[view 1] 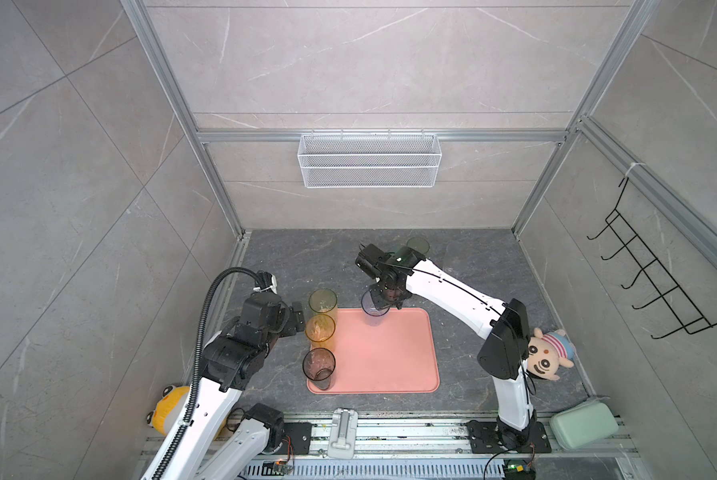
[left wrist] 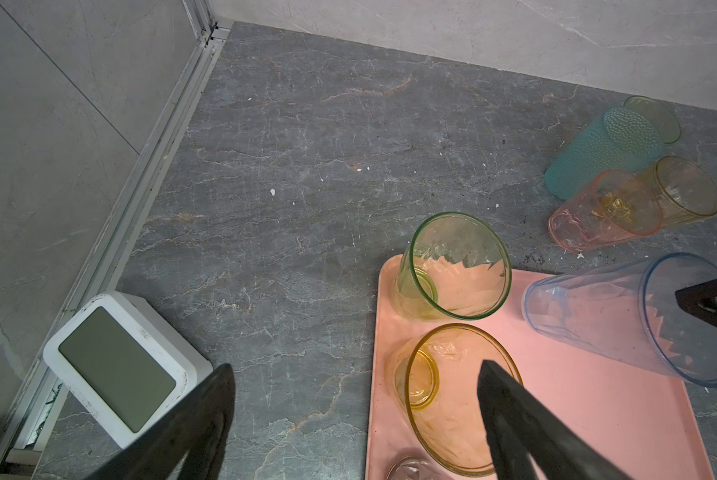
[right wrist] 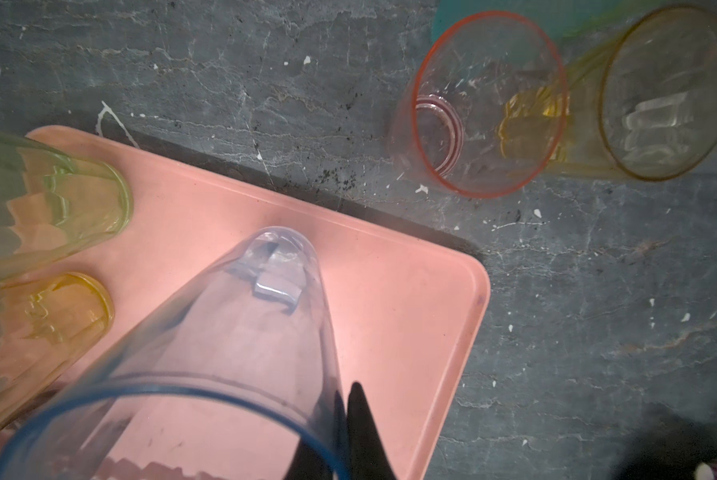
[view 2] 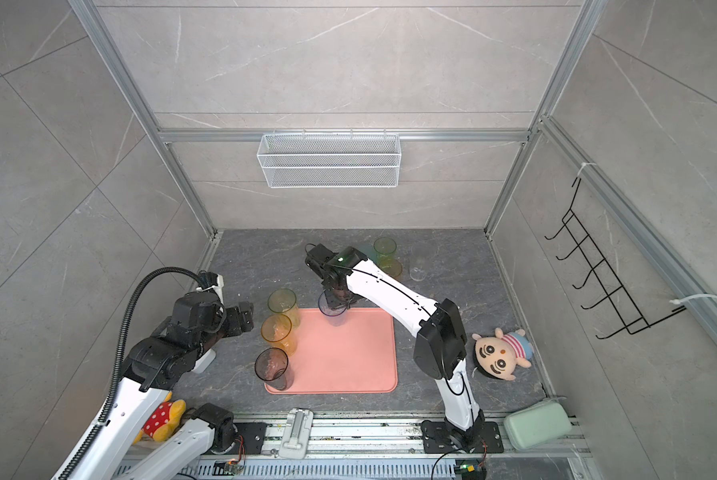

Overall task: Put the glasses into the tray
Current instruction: 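Lower the light blue cup onto the tray beside the green cup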

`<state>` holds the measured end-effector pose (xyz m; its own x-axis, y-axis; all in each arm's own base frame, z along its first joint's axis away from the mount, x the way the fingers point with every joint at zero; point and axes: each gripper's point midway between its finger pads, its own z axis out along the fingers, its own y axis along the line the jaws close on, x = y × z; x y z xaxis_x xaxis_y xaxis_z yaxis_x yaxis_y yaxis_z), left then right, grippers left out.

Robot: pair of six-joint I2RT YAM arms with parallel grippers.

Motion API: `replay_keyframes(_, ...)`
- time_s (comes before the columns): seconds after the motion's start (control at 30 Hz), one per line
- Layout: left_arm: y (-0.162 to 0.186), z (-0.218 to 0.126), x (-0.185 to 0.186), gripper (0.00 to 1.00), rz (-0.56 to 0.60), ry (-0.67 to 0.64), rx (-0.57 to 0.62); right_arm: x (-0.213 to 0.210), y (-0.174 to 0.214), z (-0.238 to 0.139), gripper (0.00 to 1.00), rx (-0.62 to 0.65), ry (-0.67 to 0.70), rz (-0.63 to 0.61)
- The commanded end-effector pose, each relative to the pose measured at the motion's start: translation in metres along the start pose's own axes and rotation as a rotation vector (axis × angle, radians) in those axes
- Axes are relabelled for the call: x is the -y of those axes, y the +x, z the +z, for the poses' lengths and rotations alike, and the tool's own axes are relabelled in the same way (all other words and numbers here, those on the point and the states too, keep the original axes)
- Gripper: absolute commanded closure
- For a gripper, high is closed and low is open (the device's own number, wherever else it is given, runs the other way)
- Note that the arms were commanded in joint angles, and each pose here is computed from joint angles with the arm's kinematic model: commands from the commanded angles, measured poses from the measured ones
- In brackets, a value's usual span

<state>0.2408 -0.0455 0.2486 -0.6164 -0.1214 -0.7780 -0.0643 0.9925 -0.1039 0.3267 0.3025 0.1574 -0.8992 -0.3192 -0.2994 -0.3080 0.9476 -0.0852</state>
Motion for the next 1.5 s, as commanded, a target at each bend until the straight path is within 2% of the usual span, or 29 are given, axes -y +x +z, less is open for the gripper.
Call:
replay_keyframes(0.0, -0.002, 0.0, -0.002, 0.09, -0.007, -0.016, 0.013, -0.006, -0.004, -0.012, 1.0, 0.046, -0.05, 0.038)
replay_keyframes(1.07, -0.002, 0.001, -0.002, 0.09, -0.008, -0.015, 0.011, 0.001, 0.009, 0.019, 1.0, -0.029, 0.027, 0.057)
replay_keyframes(1.47, -0.002, 0.001, -0.001, 0.09, -0.011, -0.012, 0.012, -0.002, 0.012, 0.021, 0.86, -0.057, -0.005, 0.057)
